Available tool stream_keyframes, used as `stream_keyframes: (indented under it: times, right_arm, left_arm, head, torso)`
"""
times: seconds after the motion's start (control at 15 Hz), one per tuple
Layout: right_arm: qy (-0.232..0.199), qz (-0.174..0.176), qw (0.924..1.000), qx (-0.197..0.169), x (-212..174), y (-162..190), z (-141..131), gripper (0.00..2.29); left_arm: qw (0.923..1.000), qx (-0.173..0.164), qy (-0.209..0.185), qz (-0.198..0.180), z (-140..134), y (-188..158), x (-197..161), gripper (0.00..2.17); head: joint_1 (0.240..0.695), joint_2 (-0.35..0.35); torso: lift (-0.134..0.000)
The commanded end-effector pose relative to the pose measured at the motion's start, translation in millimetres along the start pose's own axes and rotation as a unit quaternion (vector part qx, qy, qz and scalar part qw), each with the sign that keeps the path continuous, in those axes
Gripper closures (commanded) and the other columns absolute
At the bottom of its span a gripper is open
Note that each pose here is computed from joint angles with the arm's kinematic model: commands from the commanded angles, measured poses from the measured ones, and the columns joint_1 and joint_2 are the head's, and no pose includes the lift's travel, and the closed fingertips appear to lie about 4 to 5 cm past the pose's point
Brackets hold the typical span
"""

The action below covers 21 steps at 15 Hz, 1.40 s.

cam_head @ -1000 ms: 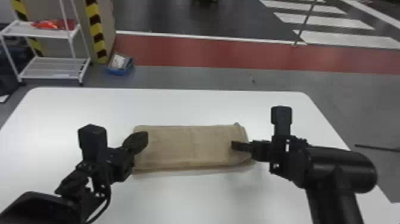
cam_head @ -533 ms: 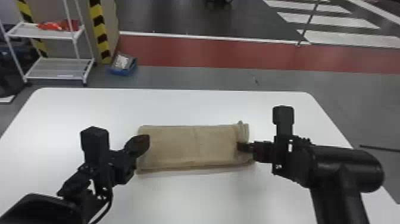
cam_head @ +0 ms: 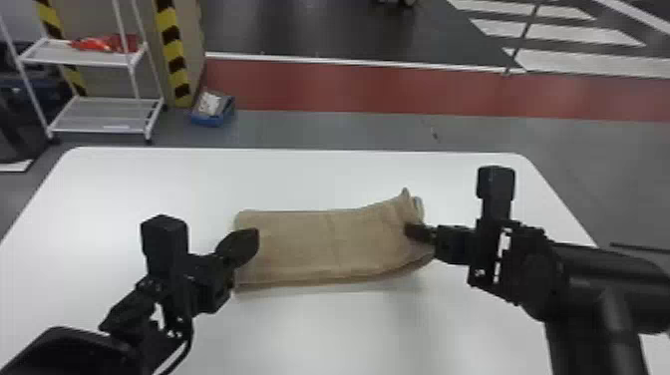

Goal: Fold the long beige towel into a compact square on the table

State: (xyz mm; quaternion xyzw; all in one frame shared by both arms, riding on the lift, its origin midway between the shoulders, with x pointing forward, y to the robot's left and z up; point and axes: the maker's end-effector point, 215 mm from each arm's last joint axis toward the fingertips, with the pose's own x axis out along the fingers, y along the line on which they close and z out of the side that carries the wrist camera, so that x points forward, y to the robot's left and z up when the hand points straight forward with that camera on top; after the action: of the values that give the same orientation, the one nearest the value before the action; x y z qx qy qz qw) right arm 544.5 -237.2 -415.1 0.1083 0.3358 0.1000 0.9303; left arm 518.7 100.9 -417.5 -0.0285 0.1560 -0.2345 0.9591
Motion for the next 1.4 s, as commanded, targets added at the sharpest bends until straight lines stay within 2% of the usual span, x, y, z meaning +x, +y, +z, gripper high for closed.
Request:
stream_keyframes:
  times: [0.0,0.13,0.47,0.6,1.0,1.13,1.33]
  right_arm:
    - [-0.008,0.006,1.0000,-0.002,-6,6,9,1.33]
    - [-0.009,0.030,0.9995,0.005,-14,25,16,1.33]
    - [-0.025,0.086,0.9960,0.004,-37,87,43,1.33]
    - [-0.018,0.104,0.9944,-0.002,-36,112,43,1.33]
    - [-0.013,0.101,0.9939,-0.043,-26,145,44,1.33]
    - [0.004,0.105,0.9933,-0.048,-13,155,27,1.33]
    - [0.002,0.111,0.9921,-0.058,0,173,18,1.33]
  left_arm:
    - [1.0000,0.005,0.001,-0.006,2,0,5,1.71]
    - [0.9990,-0.003,0.044,-0.004,-23,1,12,1.71]
    - [0.9977,0.004,0.067,0.005,-41,14,21,1.71]
    - [0.9975,0.006,0.071,0.006,-44,13,21,1.71]
    - [0.9970,0.005,0.077,0.004,-49,10,21,1.71]
    - [0.9969,0.001,0.079,-0.002,-52,0,23,1.71]
    - [0.9964,0.000,0.084,-0.013,-59,-14,25,1.71]
  head:
    - [0.695,-0.140]
    - [0.695,-0.140]
    - [0.695,-0.110]
    - [0.695,-0.079]
    - [0.695,-0.025]
    - [0.695,-0.016]
    - [0.695,-0.006]
  torso:
    - [-0.123]
    - [-0.123]
    - [-0.123]
    - [-0.123]
    - [-0.123]
    - [-0.123]
    - [-0.123]
